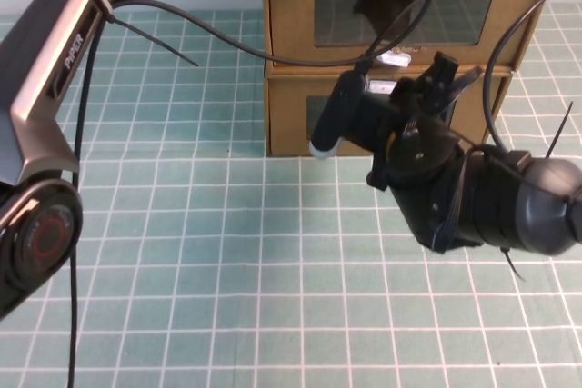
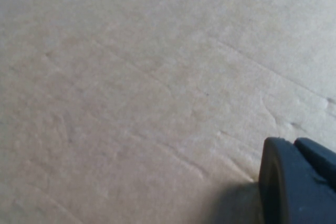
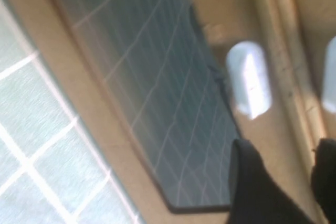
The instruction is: Open the shoe box
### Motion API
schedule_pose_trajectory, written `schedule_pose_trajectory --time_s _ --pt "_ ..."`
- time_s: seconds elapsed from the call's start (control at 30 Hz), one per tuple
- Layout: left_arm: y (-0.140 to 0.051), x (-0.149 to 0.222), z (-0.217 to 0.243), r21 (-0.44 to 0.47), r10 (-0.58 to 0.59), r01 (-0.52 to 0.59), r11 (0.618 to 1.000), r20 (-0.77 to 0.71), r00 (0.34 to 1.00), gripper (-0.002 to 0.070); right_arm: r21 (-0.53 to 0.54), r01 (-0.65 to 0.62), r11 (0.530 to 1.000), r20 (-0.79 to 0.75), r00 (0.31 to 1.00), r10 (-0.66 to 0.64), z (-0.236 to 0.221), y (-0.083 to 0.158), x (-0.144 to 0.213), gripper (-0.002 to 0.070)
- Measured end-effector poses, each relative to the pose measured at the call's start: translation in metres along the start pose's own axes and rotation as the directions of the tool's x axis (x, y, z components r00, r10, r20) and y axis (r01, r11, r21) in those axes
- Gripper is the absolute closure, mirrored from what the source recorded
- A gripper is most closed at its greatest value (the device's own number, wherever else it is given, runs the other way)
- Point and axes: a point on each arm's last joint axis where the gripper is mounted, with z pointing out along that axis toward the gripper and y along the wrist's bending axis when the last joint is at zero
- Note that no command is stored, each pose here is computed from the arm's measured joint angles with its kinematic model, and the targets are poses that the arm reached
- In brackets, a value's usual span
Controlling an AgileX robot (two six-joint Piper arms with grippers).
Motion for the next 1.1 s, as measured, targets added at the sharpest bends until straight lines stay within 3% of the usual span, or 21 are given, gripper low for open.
schedule_pose_trajectory --time_s 0.23,0.53,0.6,0.67,0.73,1.1 --pt "0.0 0.0 0.0 0.0 0.0 0.0 1.0 0.0 1.0 0.068 0.034 -0.052 0.998 0.028 0.998 0.051 0.008 -0.018 -0.012 0.0408" --pt "0.0 0.0 0.002 0.005 -0.002 0.002 1.0 0.006 1.0 0.068 0.051 -0.021 0.998 -0.001 1.0 0.021 0.04 -0.016 -0.018 0.041" --pt "0.001 0.001 0.003 0.004 0.007 -0.007 1.0 0.005 1.0 0.068 0.063 -0.027 0.998 -0.02 0.999 0.029 0.044 -0.016 -0.019 0.0451" --pt "0.002 0.001 0.003 0.0 0.012 -0.012 1.0 0.009 1.0 0.068 0.078 -0.032 0.996 -0.028 0.999 0.035 0.049 -0.019 -0.02 0.057" --pt "0.002 0.001 0.003 -0.001 0.015 -0.015 1.0 0.008 1.0 0.068 0.076 -0.044 0.996 -0.033 0.998 0.046 0.05 -0.021 -0.019 0.0634" --pt "0.002 0.001 0.002 0.004 0.013 -0.013 1.0 0.005 1.0 0.068 0.056 -0.025 0.998 -0.049 0.998 0.028 0.04 -0.024 -0.022 0.0656"
